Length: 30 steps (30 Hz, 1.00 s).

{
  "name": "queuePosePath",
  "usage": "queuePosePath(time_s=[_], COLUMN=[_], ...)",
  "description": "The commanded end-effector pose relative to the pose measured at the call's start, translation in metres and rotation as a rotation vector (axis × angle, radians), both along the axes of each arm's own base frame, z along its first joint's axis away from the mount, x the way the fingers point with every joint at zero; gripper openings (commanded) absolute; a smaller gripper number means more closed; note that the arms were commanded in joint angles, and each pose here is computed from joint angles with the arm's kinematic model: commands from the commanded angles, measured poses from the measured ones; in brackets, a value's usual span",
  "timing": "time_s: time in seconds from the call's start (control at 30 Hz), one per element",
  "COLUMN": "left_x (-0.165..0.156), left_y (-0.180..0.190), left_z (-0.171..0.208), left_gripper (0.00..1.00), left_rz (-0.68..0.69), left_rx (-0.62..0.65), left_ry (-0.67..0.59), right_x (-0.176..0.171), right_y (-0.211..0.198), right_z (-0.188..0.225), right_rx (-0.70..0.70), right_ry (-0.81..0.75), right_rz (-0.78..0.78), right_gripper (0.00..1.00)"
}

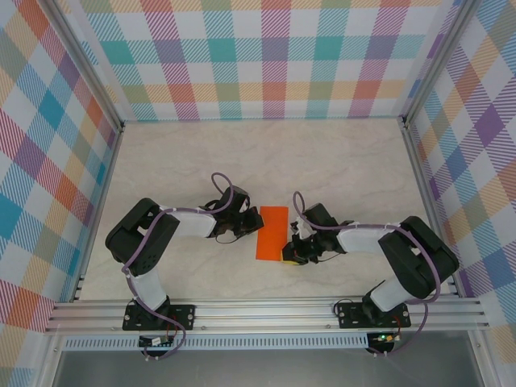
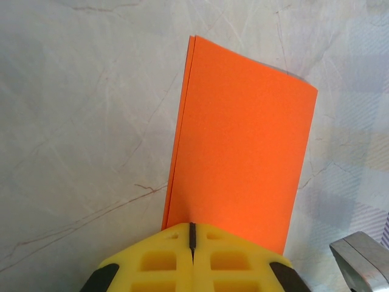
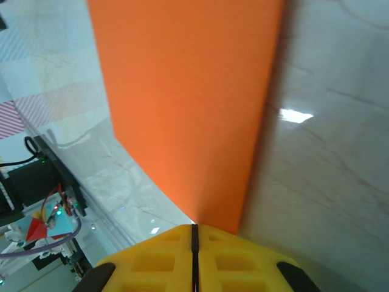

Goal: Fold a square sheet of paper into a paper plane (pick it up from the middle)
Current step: Fold the square sheet of paper in half at the center of the table.

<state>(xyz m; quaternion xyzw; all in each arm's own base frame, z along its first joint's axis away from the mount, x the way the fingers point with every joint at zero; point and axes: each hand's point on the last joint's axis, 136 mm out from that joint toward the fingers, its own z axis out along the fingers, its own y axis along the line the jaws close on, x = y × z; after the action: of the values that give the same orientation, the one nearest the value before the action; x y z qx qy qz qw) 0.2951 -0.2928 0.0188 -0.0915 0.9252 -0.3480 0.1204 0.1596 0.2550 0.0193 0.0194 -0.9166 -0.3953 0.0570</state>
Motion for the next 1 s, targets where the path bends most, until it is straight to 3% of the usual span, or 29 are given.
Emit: queuePosePath(time_s=[0.0, 0.4, 0.77, 0.97], left_x=[-0.033, -0.034, -0.034, -0.033], left_y=[0.025, 0.026, 0.025, 0.024], left_z=[-0.037, -0.036, -0.034, -0.030], left_gripper=[0.00, 0.00, 0.00, 0.00], left_rz=[-0.015, -0.015, -0.015, -0.014], left_rx=[0.151, 0.150, 0.146, 0.137], left_ry=[0.118, 0.115, 0.110, 0.099], right_x=[-0.005, 0.010, 0.005, 0.024], right_y=[-0.011, 0.005, -0.004, 0.001], right_z=[-0.014, 0.024, -0.017, 0.028], right_rx=[-0.083, 0.014, -0.073, -0.087], right_ry=[0.014, -0.071, 0.016, -0.034], right_rz=[0.008, -0.001, -0.027, -0.065], right_gripper=[0.09, 0.12, 0.09, 0.14])
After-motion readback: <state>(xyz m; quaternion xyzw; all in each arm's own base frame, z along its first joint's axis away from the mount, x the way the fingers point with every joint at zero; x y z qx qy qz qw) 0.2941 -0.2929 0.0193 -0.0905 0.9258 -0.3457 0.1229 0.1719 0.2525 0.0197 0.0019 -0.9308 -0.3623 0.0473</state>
